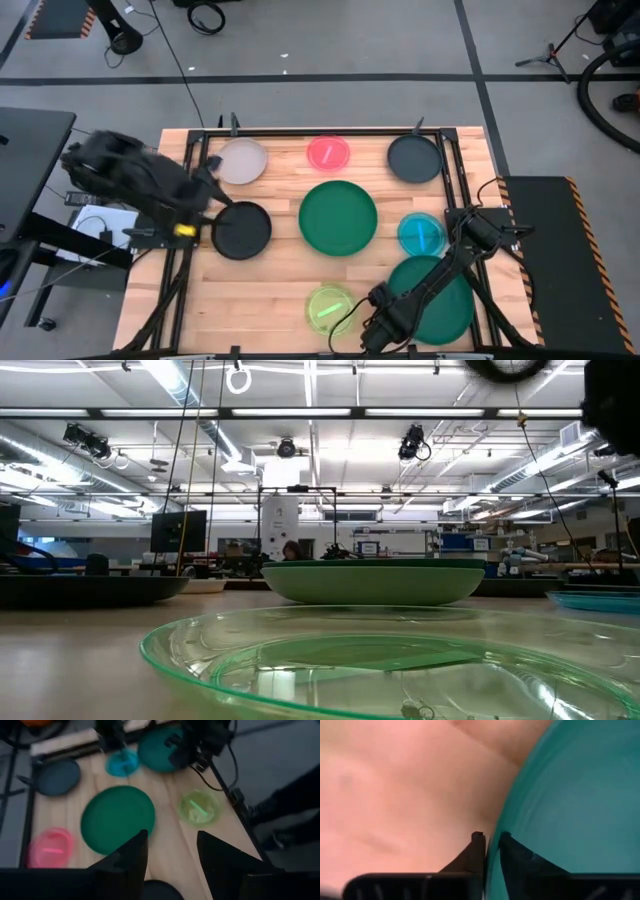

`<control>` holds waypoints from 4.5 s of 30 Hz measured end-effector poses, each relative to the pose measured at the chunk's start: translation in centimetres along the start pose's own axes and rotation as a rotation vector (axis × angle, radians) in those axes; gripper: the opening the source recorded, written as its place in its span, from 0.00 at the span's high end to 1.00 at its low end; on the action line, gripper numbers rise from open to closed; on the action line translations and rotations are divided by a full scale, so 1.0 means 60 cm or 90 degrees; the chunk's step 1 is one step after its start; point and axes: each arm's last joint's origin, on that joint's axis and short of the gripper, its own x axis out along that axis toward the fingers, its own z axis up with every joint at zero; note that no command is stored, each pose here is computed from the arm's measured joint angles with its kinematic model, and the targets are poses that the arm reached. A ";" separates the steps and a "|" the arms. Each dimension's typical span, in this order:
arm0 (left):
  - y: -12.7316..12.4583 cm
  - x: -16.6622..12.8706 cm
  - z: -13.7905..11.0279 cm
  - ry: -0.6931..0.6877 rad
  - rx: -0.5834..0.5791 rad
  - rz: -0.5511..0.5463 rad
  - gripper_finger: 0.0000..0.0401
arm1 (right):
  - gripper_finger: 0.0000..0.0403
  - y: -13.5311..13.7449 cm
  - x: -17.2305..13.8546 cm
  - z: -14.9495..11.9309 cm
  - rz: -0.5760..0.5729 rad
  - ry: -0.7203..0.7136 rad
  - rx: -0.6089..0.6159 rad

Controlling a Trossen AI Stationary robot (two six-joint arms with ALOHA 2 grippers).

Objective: Stack plastic plates
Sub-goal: Stack the dark green plate on top of the dark green plate, then stack the right black plate on top of the dark green plate

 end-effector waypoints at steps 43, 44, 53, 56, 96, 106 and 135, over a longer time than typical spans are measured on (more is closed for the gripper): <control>0.028 -0.123 -0.053 -0.138 -0.139 0.047 0.56 | 0.88 0.021 -0.098 0.263 -0.137 -0.224 -0.723; 0.028 -0.123 -0.053 -0.139 -0.140 0.050 0.56 | 0.86 0.021 -0.097 0.263 -0.137 -0.224 -0.712; 0.028 -0.104 -0.036 -0.141 -0.099 0.068 0.56 | 0.65 0.019 -0.161 0.271 -0.068 -0.252 -0.637; 0.027 -0.097 -0.032 -0.133 -0.093 0.068 0.56 | 0.60 0.004 -0.190 0.286 -0.040 -0.268 -0.586; 0.027 -0.087 -0.048 -0.055 -0.155 0.094 0.56 | 0.55 -0.446 -0.051 0.545 0.008 -0.135 0.153; 0.029 -0.085 -0.046 -0.058 -0.177 0.119 0.56 | 0.57 -0.468 0.002 0.583 0.005 -0.118 0.145; 0.035 -0.078 -0.047 -0.048 -0.212 0.222 0.56 | 0.97 -0.431 -0.040 0.612 -0.045 -0.185 -0.038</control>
